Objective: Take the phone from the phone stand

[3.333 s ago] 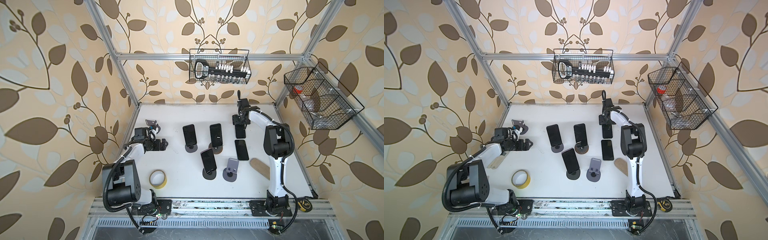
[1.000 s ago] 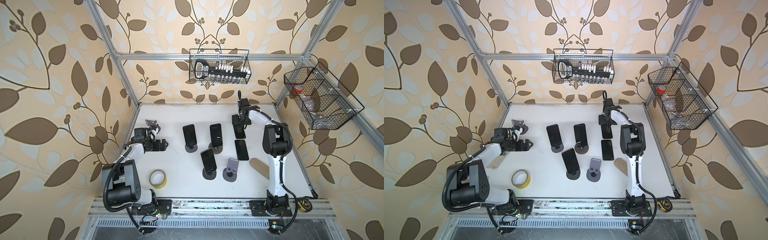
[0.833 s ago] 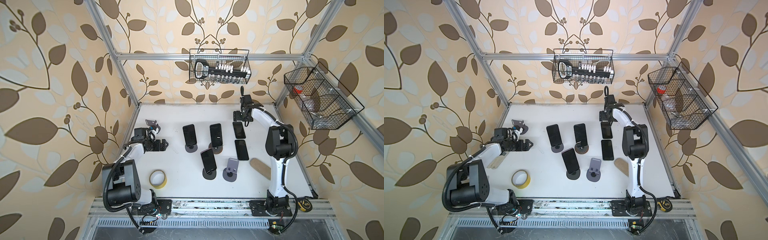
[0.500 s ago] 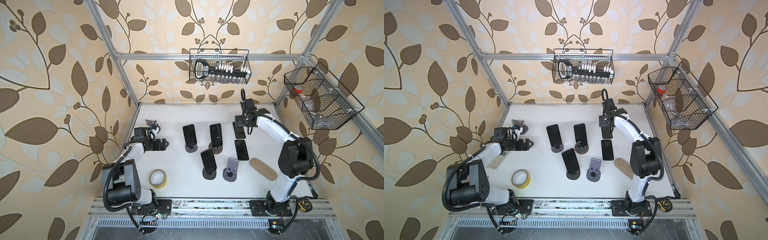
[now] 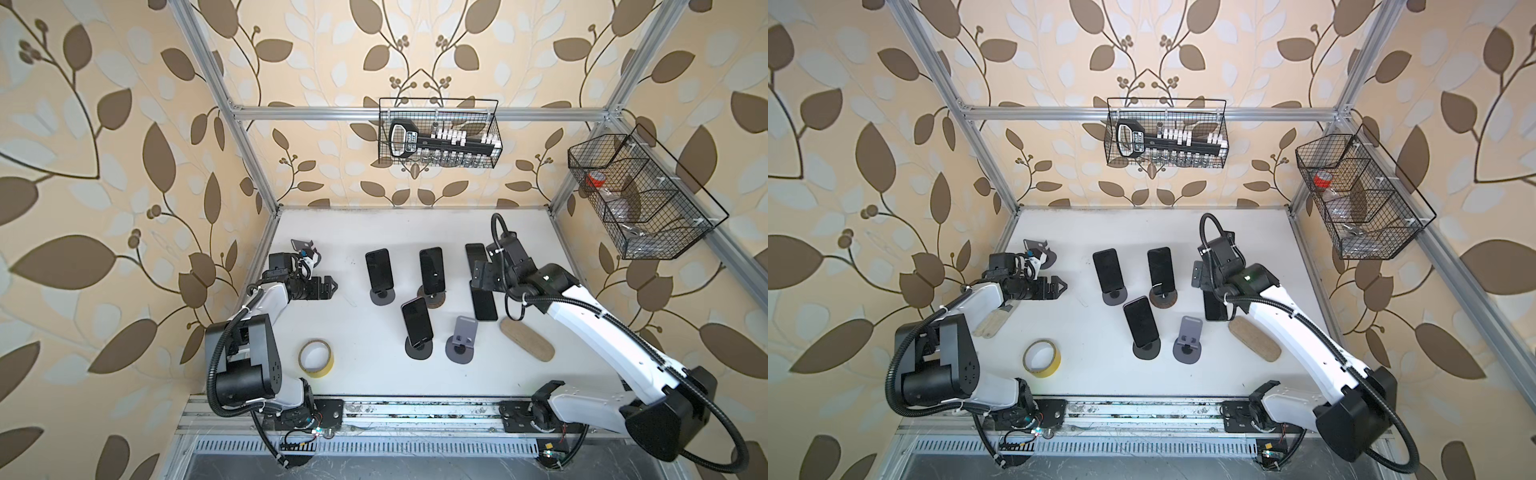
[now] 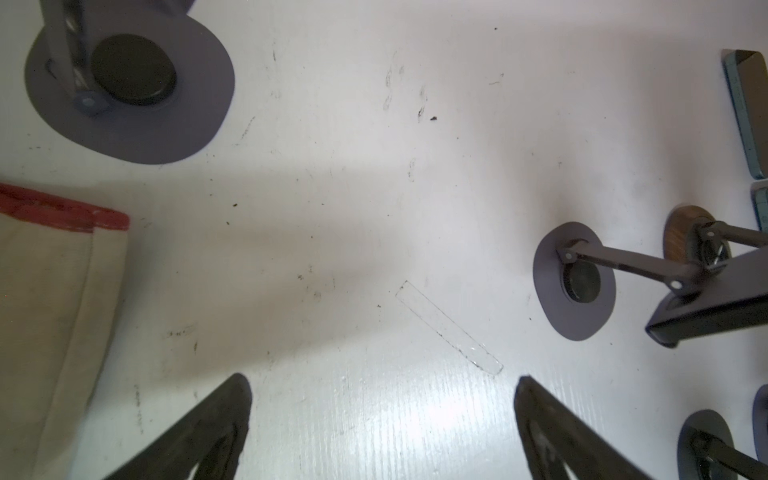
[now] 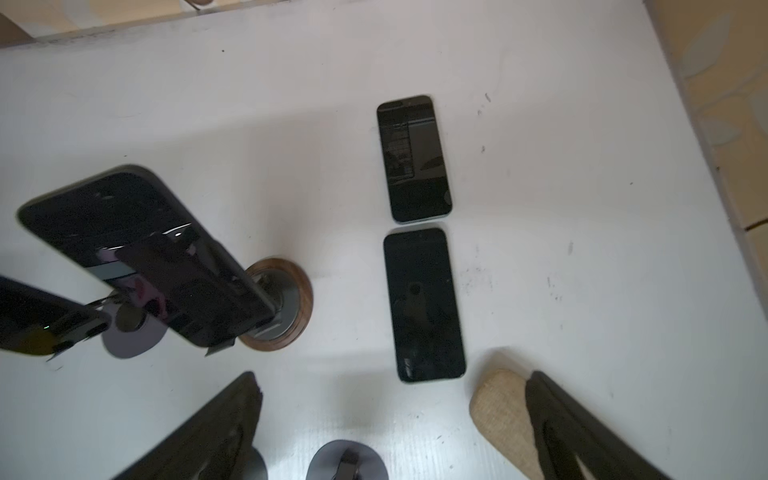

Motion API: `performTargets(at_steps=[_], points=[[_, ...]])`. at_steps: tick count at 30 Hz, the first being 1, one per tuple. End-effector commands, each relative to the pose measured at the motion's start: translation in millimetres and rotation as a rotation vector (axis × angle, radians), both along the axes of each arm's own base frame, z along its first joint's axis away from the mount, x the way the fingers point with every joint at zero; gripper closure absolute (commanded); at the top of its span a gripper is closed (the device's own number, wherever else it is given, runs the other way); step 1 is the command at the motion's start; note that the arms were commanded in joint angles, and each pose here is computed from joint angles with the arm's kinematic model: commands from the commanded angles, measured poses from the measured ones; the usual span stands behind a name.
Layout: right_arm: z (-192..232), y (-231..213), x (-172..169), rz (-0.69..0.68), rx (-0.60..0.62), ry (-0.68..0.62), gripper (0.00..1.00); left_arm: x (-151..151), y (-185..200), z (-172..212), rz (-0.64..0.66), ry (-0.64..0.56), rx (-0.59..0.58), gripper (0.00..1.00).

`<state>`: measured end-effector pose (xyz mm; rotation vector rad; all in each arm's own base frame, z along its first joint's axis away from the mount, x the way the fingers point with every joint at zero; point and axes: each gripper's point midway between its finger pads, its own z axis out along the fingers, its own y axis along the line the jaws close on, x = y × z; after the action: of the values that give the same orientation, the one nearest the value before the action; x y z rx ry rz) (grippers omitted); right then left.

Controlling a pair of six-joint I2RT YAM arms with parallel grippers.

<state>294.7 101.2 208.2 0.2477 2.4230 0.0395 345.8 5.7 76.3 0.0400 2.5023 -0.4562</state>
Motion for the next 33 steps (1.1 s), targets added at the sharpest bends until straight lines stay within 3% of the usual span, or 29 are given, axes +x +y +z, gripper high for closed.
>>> performTargets(at_steps=[1,6,15,25,33], points=[[-20.9,19.4,-23.1,-0.032,0.124,0.049,0.0,3.2,2.4,7.1,-0.008,-0.015,-0.004,0.01],[-56.1,44.4,-46.0,0.026,0.128,0.176,0.0,2.4,3.9,7.8,-0.004,-0.016,0.007,0.01],[-107.6,62.5,-70.7,0.009,0.033,0.262,0.01,0.9,2.9,8.2,-0.009,-0.019,0.004,0.01],[-127.7,64.7,-77.8,-0.032,0.12,0.267,0.14,0.2,1.2,7.6,-0.013,-0.02,-0.003,0.01],[-124.9,63.8,-77.4,-0.019,0.099,0.268,0.21,0.0,1.1,7.2,-0.014,-0.02,-0.004,0.01]])
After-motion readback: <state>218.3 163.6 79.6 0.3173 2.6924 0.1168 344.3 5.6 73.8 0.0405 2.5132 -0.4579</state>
